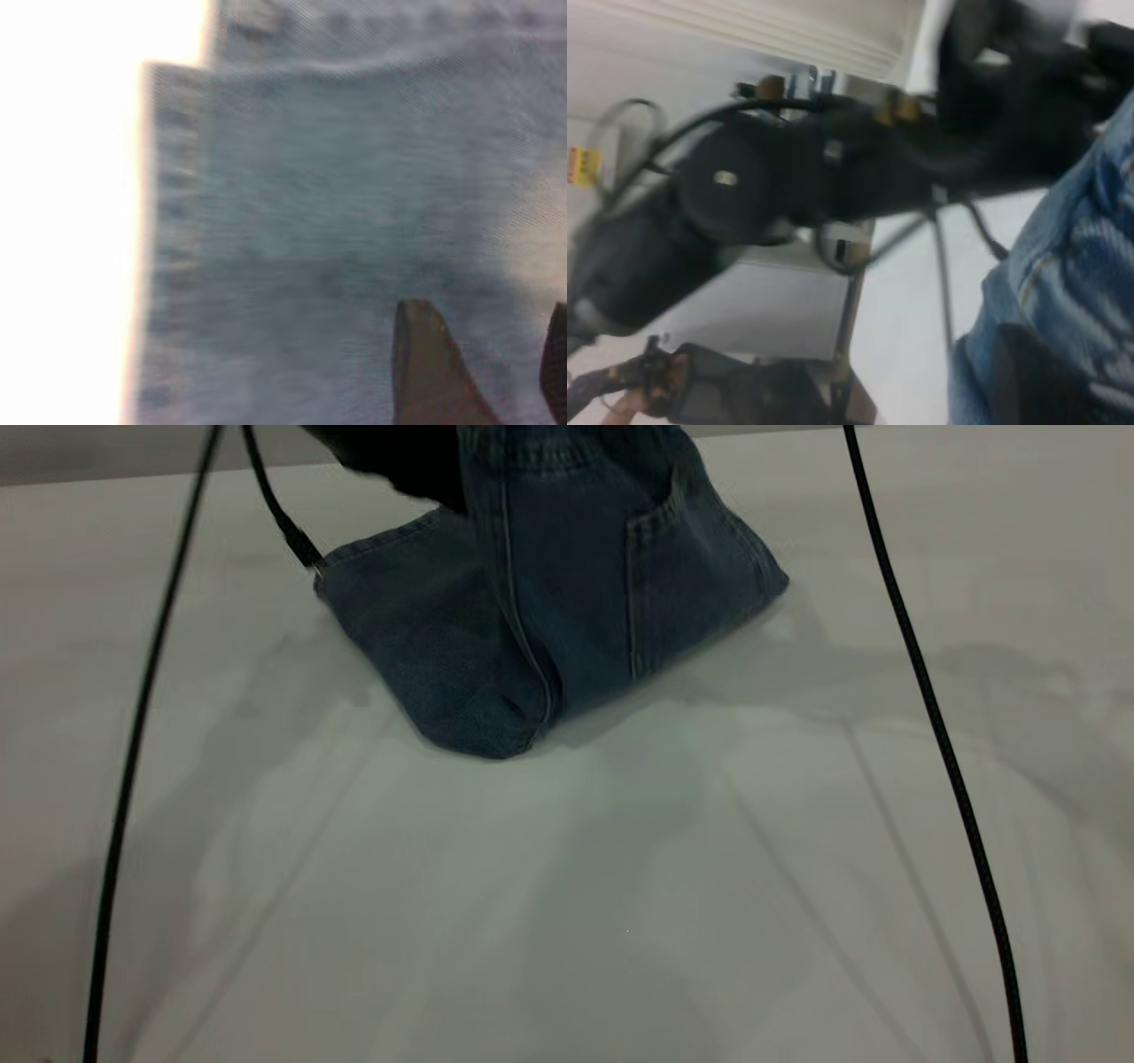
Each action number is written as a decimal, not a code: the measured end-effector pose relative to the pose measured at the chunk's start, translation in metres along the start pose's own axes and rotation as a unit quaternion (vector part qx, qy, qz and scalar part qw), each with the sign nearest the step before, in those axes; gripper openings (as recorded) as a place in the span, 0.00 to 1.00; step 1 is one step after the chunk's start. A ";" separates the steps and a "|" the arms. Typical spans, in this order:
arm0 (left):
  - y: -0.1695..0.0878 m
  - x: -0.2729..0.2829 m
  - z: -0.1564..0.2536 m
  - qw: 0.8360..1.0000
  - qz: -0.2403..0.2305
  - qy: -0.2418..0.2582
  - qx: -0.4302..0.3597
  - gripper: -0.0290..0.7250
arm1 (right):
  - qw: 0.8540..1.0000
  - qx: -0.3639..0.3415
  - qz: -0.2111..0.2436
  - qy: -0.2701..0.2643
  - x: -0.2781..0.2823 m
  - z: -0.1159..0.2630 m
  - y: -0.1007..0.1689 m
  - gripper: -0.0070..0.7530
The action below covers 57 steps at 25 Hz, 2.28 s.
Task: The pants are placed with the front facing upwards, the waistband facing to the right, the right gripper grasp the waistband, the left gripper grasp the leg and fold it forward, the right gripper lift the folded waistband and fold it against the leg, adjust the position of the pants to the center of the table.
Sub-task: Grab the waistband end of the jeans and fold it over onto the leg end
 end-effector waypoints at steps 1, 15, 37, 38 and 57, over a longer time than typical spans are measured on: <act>0.008 0.007 -0.002 1.000 -0.008 -0.004 -0.001 0.45 | 1.000 -0.001 0.003 -0.003 0.000 -0.001 -0.001 0.10; 0.049 0.092 -0.027 0.998 -0.030 -0.050 0.023 0.45 | 0.997 0.029 0.068 -0.010 -0.016 0.004 -0.012 0.10; 0.031 0.161 -0.060 0.993 -0.033 -0.110 -0.004 0.45 | 0.995 0.081 0.063 -0.002 -0.119 -0.017 -0.033 0.13; 0.031 0.161 -0.060 0.993 -0.032 -0.111 -0.003 0.45 | 0.995 0.081 0.063 -0.001 -0.120 -0.016 -0.034 0.15; 0.030 0.161 -0.059 0.994 -0.029 -0.108 -0.003 0.45 | 0.994 0.101 0.033 0.013 -0.131 -0.014 -0.019 0.76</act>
Point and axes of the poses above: a point on each arm's last joint axis where the gripper is mounted, x pointing back along that axis away from the gripper, y along the wrist's bending axis when the last joint is at zero, z = x × y, the point moved 3 cm from there along -x, pointing out along that axis toward the gripper, and after that the axes turned 6 degrees about x, right-handed, at the moved point
